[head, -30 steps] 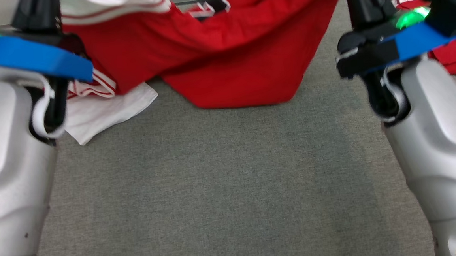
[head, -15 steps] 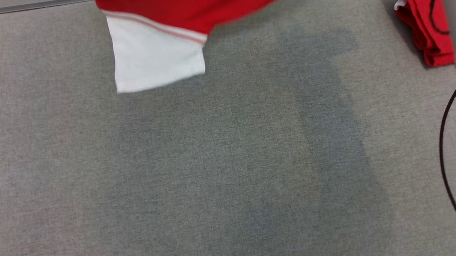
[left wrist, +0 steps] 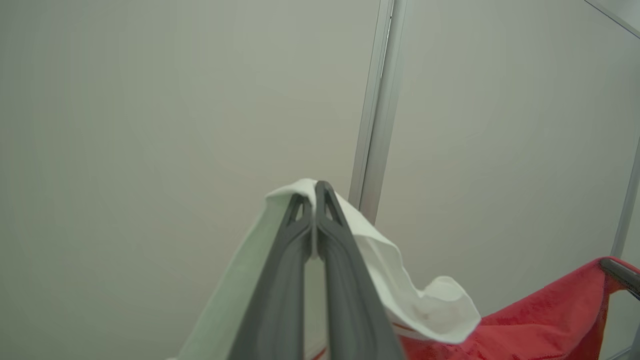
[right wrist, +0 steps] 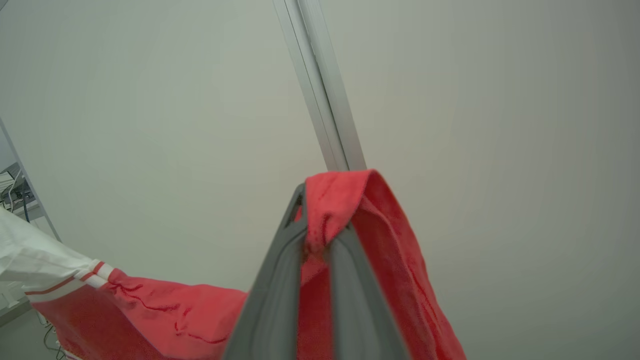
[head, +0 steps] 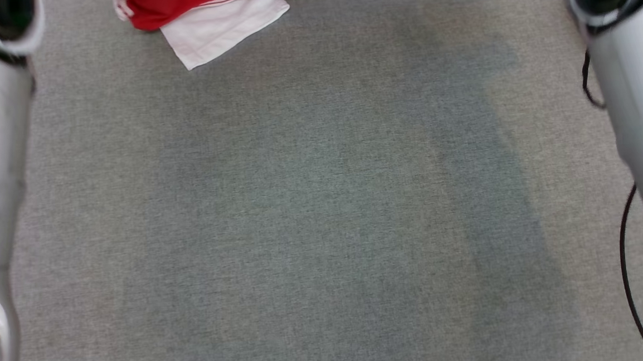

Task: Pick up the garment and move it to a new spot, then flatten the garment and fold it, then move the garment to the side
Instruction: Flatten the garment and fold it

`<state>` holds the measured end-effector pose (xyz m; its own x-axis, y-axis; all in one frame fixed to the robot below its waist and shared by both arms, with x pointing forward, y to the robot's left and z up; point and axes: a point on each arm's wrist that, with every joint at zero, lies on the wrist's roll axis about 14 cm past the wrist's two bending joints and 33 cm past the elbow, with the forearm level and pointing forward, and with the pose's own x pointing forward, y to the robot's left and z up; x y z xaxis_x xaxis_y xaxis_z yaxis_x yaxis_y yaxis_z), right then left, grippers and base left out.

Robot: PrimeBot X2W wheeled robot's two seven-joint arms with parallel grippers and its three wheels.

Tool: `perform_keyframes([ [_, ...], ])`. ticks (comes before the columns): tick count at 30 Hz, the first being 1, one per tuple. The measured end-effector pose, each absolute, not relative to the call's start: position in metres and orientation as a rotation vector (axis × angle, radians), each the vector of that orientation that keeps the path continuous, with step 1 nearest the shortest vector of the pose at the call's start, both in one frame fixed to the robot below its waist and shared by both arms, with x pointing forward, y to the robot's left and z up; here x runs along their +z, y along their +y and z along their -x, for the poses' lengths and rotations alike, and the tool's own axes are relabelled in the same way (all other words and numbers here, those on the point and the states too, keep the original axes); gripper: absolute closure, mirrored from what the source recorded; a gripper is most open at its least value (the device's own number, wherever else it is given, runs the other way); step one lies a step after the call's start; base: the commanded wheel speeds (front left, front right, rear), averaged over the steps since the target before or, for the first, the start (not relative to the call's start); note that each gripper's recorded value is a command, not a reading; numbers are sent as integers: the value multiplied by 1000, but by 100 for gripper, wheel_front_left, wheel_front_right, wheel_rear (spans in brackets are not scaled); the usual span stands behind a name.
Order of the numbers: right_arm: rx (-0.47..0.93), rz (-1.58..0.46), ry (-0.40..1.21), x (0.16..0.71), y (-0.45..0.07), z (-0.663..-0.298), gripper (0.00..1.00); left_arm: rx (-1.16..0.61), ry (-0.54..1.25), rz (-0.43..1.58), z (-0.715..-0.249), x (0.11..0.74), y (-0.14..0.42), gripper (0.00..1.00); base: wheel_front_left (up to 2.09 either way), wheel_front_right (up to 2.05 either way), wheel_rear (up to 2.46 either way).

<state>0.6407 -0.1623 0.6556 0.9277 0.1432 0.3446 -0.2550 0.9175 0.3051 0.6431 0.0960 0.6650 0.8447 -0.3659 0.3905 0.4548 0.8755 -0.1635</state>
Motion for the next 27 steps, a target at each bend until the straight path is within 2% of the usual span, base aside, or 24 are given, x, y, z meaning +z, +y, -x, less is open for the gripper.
perform_keyframes([
  [6,225,-385,-224,595,-154,-608,100,-383,-258,316,-611,607,120,100,0,0,0],
  [15,201,-445,-49,514,-154,-533,100,-278,-76,381,-520,517,137,100,0,0,0],
  [27,127,-508,143,446,-163,-439,100,-194,108,445,-417,457,138,100,0,0,0],
])
